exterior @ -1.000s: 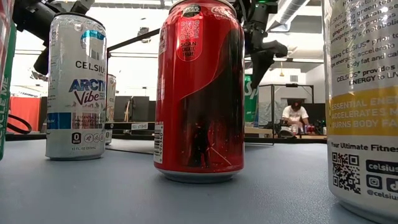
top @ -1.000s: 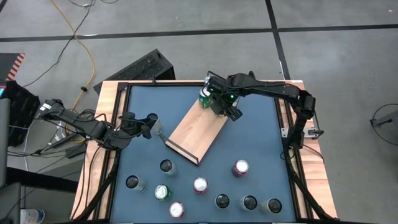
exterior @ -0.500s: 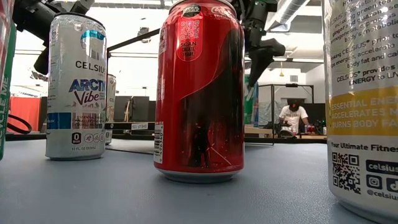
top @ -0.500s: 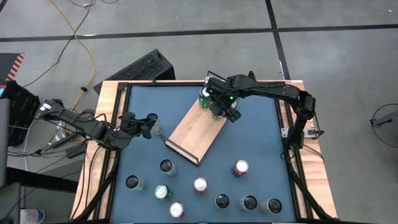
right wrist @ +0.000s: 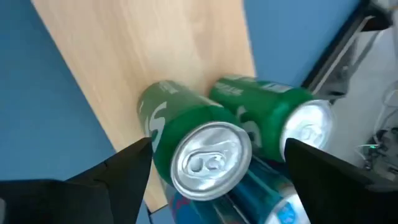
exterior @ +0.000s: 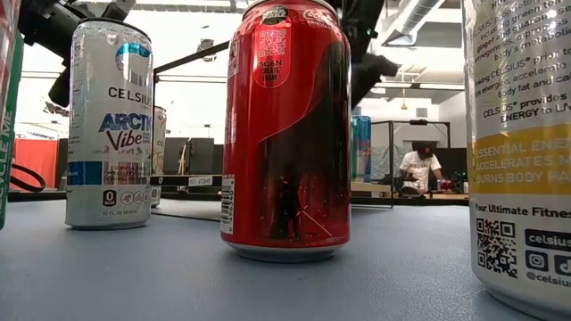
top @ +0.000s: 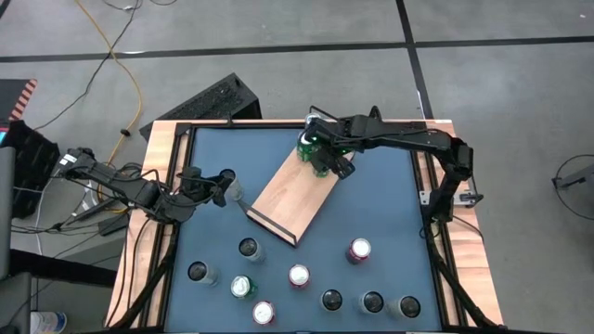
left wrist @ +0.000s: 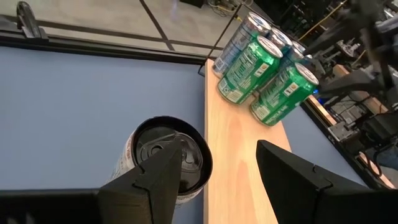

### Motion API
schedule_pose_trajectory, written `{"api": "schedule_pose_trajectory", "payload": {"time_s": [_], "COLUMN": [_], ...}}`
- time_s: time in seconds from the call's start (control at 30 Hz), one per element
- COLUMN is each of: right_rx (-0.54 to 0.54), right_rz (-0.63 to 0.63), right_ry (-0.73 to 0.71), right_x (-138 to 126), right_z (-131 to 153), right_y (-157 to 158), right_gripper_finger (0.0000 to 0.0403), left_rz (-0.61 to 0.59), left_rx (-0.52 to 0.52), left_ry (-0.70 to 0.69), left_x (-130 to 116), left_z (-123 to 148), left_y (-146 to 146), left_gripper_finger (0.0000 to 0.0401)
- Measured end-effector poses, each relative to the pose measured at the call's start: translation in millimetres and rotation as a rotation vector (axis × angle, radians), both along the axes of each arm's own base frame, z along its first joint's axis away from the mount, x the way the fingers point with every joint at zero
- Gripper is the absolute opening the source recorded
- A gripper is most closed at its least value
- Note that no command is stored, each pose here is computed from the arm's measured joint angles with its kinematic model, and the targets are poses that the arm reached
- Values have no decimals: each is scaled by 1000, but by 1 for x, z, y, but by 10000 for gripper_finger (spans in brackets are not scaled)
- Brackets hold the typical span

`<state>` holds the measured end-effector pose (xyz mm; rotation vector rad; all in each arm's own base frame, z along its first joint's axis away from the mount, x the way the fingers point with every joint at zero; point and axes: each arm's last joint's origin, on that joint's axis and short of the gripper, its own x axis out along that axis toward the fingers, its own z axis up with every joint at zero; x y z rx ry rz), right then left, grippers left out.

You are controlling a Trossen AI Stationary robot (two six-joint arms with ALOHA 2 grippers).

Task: Place canned beverage on shelf
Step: Put right green soda can on the shelf aligned with the other green soda can

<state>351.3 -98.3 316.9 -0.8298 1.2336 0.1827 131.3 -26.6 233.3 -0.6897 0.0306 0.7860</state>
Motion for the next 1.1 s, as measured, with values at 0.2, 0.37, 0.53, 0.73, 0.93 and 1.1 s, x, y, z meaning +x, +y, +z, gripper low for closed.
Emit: {"api": "schedule_pose_trajectory", "payload": {"time_s": [0.2,0.37,0.53,0.73,0.93,1.1], "right_rx": [68,370,401,468,464,459], "right_rz": [-63,-93,-159,-181,-171,-183], "right_ry": [-34,-91,-122,-68,-85,-93], "right_x": [-14,-38,-46,-48,-41,-41], "right_z": [24,40,33,9,-7,-15], "right_y": [12,18,7,0,1,-5], "right_gripper_finger": [332,277,156,12,12,3], "left_rz": [2,5,21,27,31,34], "left_rx": [-6,-11,-2,-16,-17,-26], "left_ry": [-6,-9,-10,-24,-27,-34], "left_x": [0,0,-1,-1,-1,-1], "left_z": [0,0,0,0,0,0], "left_y": [0,0,0,1,1,1], "left_gripper_finger": [194,194,194,194,194,194]}}
